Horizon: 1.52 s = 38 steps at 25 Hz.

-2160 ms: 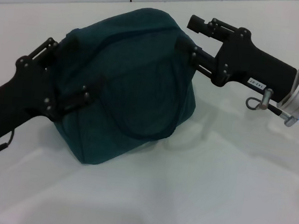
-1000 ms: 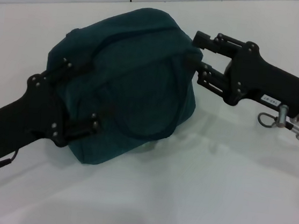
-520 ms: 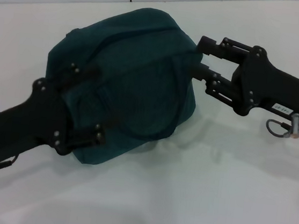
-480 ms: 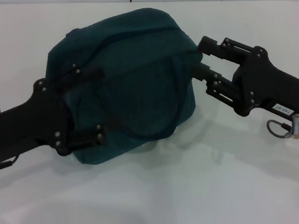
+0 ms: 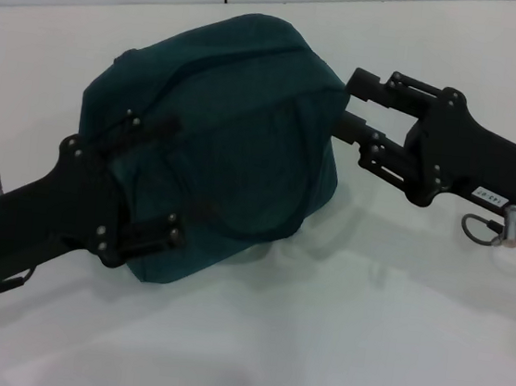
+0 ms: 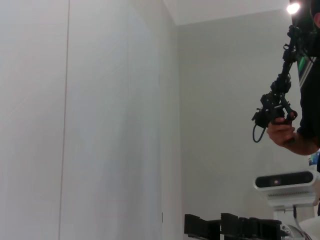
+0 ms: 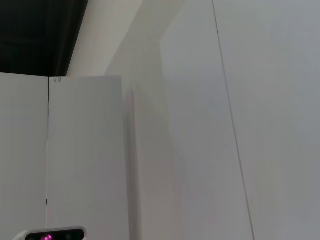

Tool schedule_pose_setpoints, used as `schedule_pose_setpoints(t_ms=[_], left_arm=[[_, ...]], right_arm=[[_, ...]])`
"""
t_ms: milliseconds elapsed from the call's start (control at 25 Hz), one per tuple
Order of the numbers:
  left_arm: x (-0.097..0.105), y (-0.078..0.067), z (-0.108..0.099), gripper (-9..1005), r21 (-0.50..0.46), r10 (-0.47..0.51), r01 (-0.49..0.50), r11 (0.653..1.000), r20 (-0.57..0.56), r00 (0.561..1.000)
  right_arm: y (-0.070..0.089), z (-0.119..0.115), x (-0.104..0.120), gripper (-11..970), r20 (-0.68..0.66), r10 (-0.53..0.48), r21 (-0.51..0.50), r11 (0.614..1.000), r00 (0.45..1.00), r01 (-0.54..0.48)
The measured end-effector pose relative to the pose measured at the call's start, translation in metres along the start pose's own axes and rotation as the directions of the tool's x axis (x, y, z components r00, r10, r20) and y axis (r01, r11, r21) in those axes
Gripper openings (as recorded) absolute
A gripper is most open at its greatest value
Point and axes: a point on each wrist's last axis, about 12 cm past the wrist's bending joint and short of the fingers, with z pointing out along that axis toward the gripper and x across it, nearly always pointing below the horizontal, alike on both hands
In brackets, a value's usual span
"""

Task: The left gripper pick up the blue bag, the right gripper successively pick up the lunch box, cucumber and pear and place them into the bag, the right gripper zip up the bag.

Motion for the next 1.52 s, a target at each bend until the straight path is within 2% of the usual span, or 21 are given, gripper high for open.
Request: schedule_pose_setpoints(t_ms=[320,400,440,480,640,720,880,1280,1520], left_arm=[[0.0,0.001,-0.003,877,-0.002,-0.009,0.009,1.0,-0.009,1.0],[-0.004,0.005,-0.005,877,0.012,-0.021,0.021,1.0,-0.027,0.999],[-0.007,0.009,-0.007,877,0.029,-0.03,0.031,0.999,-0.045,0.999],[-0.01,0.012,-0.008,876,0.046,-0.039,0.042,0.998,-0.065,0.997],[-0.026,0.024,-0.011,876,0.095,-0.045,0.058,0.994,-0.129,0.991],[-0.029,0.027,-0.013,876,0.095,-0.044,0.058,0.994,-0.142,0.989],[-0.026,0.032,-0.021,876,0.056,-0.056,0.068,0.996,-0.194,0.979],[-0.029,0.041,-0.026,875,0.058,-0.076,0.095,0.994,-0.274,0.959],[-0.029,0.043,-0.027,875,0.047,-0.063,0.08,0.996,-0.282,0.957]], right_arm=[[-0.002,-0.003,-0.002,462,0.005,-0.003,0.016,1.0,1.0,0.003],[-0.006,0.0,-0.007,462,-0.021,0.022,-0.025,0.999,1.0,-0.023],[-0.015,0.003,-0.018,462,-0.073,0.06,-0.094,0.993,0.996,-0.066],[-0.015,0.003,-0.018,462,-0.073,0.06,-0.094,0.993,0.996,-0.066],[-0.035,0.017,-0.045,463,-0.227,0.107,-0.23,0.96,0.968,-0.16],[-0.042,0.022,-0.054,463,-0.27,0.106,-0.257,0.95,0.957,-0.178],[-0.049,0.03,-0.055,463,-0.345,0.061,-0.27,0.949,0.937,-0.162],[-0.048,0.05,-0.056,463,-0.496,-0.023,-0.295,0.945,0.868,-0.144],[-0.048,0.052,-0.056,464,-0.501,-0.028,-0.3,0.943,0.865,-0.143]])
